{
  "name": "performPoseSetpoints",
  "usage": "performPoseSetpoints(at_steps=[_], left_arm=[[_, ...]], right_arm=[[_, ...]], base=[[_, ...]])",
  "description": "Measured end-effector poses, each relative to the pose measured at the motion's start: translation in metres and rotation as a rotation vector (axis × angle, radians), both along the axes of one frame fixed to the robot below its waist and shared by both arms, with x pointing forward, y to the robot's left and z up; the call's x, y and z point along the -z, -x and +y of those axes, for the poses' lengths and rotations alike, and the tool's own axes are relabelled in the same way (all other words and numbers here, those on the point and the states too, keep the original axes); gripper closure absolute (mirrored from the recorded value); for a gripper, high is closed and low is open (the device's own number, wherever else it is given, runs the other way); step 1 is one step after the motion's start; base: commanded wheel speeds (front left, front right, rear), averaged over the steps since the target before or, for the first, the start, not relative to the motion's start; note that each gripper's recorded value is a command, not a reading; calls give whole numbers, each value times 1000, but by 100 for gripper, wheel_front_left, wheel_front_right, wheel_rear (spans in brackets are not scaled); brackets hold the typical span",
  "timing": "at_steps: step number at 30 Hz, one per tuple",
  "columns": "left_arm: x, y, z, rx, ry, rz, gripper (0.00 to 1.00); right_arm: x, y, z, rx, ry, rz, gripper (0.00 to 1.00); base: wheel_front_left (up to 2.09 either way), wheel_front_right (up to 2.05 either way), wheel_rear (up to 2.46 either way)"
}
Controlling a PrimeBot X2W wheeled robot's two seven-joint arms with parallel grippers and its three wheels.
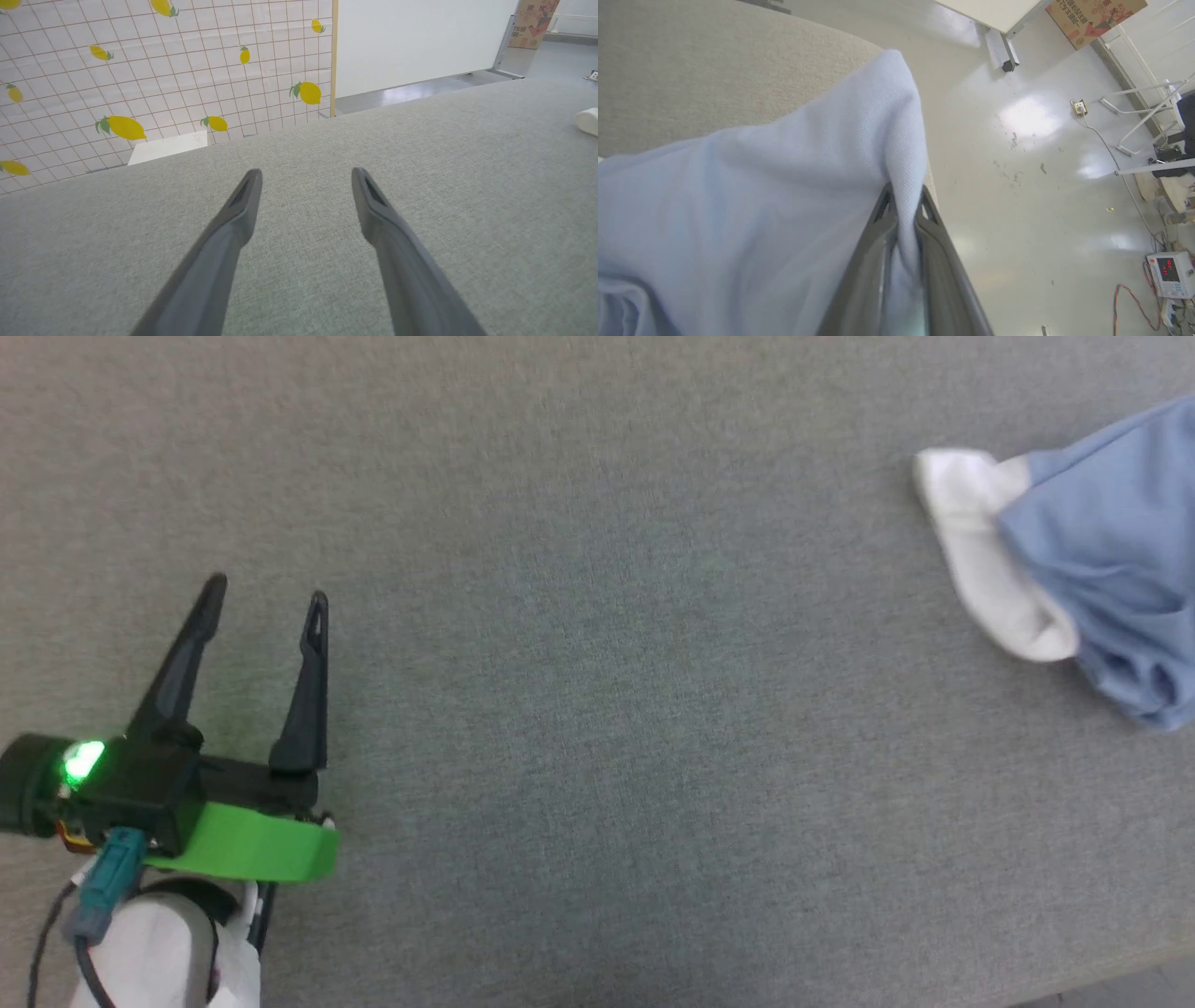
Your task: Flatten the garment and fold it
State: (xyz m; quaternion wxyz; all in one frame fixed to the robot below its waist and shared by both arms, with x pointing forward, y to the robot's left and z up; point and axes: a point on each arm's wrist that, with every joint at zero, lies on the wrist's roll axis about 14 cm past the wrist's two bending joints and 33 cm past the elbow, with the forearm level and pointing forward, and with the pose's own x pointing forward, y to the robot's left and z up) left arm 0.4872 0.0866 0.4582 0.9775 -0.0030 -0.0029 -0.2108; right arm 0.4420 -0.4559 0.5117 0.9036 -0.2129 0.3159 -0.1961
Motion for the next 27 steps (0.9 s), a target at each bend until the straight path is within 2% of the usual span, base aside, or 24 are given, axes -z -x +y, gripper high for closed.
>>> performPoseSetpoints(at_steps=[5,10,18,19,20,21,27], left_arm=[[16,-12,-3,17,-16,17,0],[35,-18,-5,28,-35,48,0],[51,-24,-5,37,-50,71,0],[52,-25,-5,36,-49,71,0],[53,-26,-5,37,-49,71,0],[53,-26,-5,37,-48,72,0],[52,-25,-6,36,-50,70,0]], right_arm=[[15,1,-23,48,45,42,100],[45,4,-34,95,32,89,100],[71,2,-50,140,50,123,100],[74,2,-52,146,50,127,73],[76,2,-53,149,51,130,50],[77,2,-54,151,51,131,2],[81,9,-60,173,52,139,0]], base=[[0,0,0],[0,0,0],[0,0,0],[0,0,0],[0,0,0],[0,0,0],[0,0,0]])
